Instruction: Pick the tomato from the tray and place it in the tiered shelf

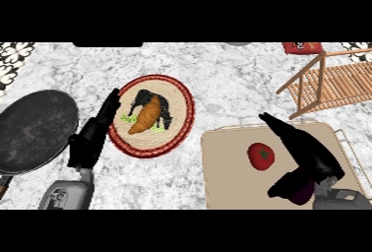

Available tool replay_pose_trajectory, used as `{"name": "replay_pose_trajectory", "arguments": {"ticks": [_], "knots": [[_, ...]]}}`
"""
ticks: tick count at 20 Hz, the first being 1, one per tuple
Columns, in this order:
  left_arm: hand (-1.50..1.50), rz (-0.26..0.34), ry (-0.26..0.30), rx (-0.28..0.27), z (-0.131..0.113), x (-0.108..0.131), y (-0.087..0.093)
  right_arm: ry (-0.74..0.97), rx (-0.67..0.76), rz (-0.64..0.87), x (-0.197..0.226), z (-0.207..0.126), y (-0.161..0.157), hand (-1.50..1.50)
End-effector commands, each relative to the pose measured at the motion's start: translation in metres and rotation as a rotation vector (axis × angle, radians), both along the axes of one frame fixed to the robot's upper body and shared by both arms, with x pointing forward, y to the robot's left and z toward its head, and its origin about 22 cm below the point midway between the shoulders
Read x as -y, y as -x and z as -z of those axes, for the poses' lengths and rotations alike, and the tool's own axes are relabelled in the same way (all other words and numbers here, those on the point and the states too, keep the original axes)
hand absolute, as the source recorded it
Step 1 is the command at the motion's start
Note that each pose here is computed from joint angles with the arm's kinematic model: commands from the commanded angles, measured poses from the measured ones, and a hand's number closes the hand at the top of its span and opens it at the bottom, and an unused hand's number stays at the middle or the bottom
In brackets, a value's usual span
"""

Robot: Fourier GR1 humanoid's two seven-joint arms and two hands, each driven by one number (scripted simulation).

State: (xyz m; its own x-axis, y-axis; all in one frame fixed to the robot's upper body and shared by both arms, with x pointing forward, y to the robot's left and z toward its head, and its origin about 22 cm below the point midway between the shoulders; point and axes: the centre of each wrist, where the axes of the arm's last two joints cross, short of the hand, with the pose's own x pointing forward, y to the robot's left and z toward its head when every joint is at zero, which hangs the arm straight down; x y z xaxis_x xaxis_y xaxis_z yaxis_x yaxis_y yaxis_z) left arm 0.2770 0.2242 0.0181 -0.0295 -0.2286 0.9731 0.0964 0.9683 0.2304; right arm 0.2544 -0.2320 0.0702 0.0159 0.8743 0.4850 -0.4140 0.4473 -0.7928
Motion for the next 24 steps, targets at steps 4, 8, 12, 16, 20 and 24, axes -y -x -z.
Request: {"name": "replay_pose_trajectory", "arguments": {"ticks": [4, 8, 12, 16, 20, 24], "knots": [[0.0, -0.005, 0.015, -0.003, 0.006, -0.016, -0.006, -0.004, -0.013, -0.016, 0.004, 0.028, -0.01, -1.5], [0.0, -0.007, 0.007, -0.008, -0.004, -0.01, -0.011, -0.005, -0.016, -0.022, -0.009, 0.031, -0.014, -1.5], [0.0, -0.007, -0.002, -0.008, 0.008, -0.006, 0.007, 0.022, -0.047, -0.037, -0.016, 0.025, -0.013, -1.5], [0.0, 0.0, -0.009, -0.014, 0.0, -0.008, -0.015, 0.091, -0.061, -0.101, 0.003, 0.053, -0.02, 1.5], [0.0, -0.007, -0.006, -0.002, 0.005, -0.003, -0.014, 0.1, 0.025, -0.136, -0.006, 0.032, -0.013, 1.5], [0.0, -0.006, -0.015, 0.0, -0.006, 0.011, 0.001, 0.082, 0.06, -0.117, -0.005, 0.043, 0.009, 1.5]]}}
